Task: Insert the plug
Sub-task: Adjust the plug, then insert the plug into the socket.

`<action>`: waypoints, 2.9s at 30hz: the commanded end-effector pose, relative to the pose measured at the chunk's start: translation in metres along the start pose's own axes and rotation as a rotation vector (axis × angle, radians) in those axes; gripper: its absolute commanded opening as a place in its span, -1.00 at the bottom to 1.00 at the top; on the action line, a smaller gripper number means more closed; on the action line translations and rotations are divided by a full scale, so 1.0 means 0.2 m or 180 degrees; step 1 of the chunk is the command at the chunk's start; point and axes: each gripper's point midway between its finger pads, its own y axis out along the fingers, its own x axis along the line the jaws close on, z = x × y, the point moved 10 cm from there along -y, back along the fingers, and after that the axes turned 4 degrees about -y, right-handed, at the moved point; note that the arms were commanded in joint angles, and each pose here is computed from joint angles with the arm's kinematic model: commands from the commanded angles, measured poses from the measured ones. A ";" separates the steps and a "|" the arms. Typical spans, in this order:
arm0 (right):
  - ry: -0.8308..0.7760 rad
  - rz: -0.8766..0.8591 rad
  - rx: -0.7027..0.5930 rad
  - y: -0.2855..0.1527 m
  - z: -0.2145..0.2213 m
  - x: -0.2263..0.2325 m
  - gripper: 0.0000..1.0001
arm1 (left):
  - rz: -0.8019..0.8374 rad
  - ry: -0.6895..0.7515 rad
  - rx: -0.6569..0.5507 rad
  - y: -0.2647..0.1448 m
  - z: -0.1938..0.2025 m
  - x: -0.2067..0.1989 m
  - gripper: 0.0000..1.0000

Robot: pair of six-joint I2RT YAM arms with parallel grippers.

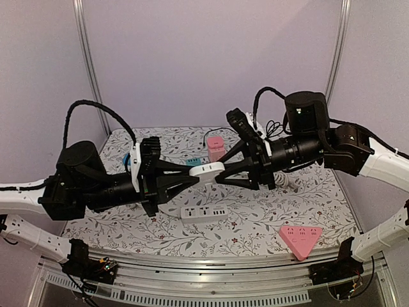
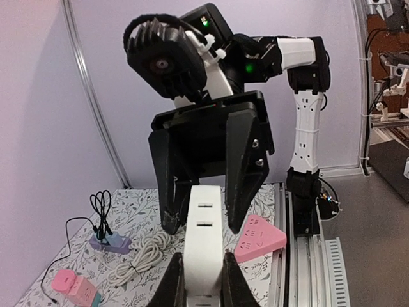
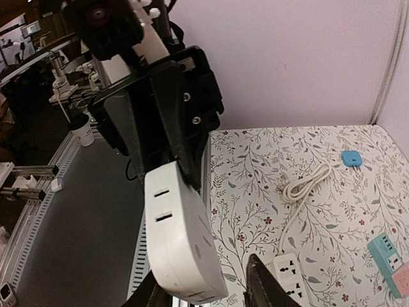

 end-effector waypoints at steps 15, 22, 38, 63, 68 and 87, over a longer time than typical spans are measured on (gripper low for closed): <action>0.0036 -0.0097 0.0278 0.13 0.18 -0.17 -1.00 | -0.0336 -0.0173 0.0304 -0.07 0.24 0.18 0.83; -0.0216 -0.0195 0.0286 0.22 0.33 -0.31 -1.00 | -0.0294 -0.0264 0.0382 -0.09 0.50 0.27 0.51; -0.0343 -0.0146 0.0397 0.41 0.66 -0.61 -1.00 | 0.0214 -0.0953 0.0351 -0.01 0.89 0.53 -0.18; -0.0375 0.0083 0.0676 0.68 1.08 -0.83 -1.00 | -0.0176 -0.0462 0.1154 -0.08 1.35 0.56 -1.00; -0.0371 0.0057 0.0708 0.70 1.12 -0.84 -1.00 | -0.0318 -0.0434 0.1086 -0.10 1.36 0.56 -1.00; -0.0258 0.0053 0.0748 0.73 1.14 -0.86 -1.00 | -0.0441 -0.0474 0.1179 -0.11 1.37 0.61 -1.00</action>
